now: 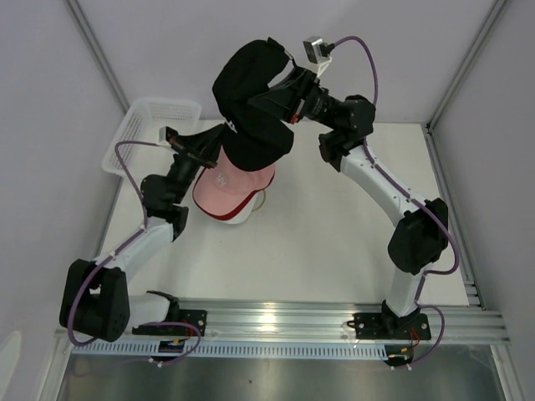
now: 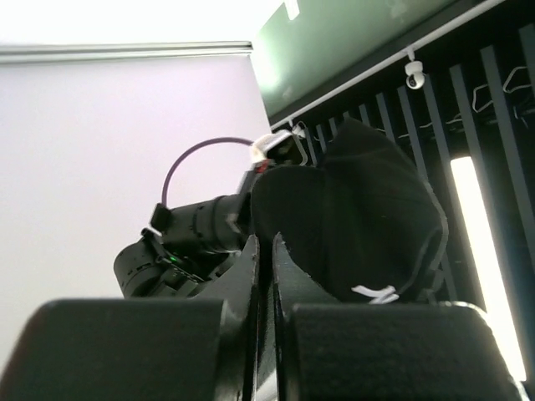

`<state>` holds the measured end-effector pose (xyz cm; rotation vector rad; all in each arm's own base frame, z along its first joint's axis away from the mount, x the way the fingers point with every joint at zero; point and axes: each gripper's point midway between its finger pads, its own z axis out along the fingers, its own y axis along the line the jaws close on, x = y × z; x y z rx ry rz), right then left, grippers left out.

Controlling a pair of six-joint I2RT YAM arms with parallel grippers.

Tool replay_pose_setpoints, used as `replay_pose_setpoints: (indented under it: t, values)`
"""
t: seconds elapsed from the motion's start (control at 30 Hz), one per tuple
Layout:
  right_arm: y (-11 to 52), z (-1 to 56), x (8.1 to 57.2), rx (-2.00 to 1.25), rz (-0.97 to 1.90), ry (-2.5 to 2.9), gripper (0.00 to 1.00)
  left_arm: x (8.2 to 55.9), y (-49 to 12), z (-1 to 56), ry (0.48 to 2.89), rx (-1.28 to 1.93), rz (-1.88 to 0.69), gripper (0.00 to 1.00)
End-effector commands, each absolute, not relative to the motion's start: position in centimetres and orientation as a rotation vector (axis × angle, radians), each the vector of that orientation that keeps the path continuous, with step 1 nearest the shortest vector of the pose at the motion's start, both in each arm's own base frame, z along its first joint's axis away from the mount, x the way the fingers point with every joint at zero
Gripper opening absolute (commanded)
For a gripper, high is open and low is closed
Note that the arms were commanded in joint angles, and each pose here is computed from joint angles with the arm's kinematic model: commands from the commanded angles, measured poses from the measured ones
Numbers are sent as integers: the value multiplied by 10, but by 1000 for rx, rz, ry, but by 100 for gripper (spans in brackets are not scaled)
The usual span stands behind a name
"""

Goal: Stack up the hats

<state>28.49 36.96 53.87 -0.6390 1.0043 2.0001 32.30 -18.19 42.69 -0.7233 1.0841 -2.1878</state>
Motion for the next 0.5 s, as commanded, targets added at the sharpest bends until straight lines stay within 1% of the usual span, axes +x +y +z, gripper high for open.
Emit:
replay_pose_setpoints:
  t: [0.0,0.07,0.13,0.17,0.2,0.23,0.27,0.33,0.37,0.43,0.47]
  values:
    - [361,536,284,-698,1885,1018,0,291,-157,473,920,-812,-2527,1]
    - [365,526,291,-697,1868,1077,0,287,-156,479,946,-757,-2476,1]
    - [369,517,294,-720,1848,1100,0,292,-154,469,1005,-772,-2407,1]
    - [371,509,299,-711,1845,1142,0,290,-153,471,1021,-727,-2344,1]
    - [372,504,302,-727,1818,1155,4,300,-146,463,1060,-777,-2273,1]
    - [374,494,309,-710,1811,1221,15,302,-146,456,1100,-782,-2234,1]
    - [371,487,316,-705,1786,1256,17,303,-142,453,1113,-754,-2173,1]
    - [369,474,329,-730,1699,1298,17,309,-130,435,1163,-824,-2084,1]
    - [368,458,339,-693,1682,1401,15,308,-128,429,1194,-803,-2032,1]
    - [359,444,354,-657,1649,1473,14,307,-115,412,1247,-873,-1921,1]
    - [357,436,360,-641,1650,1500,14,308,-107,404,1268,-852,-1816,1]
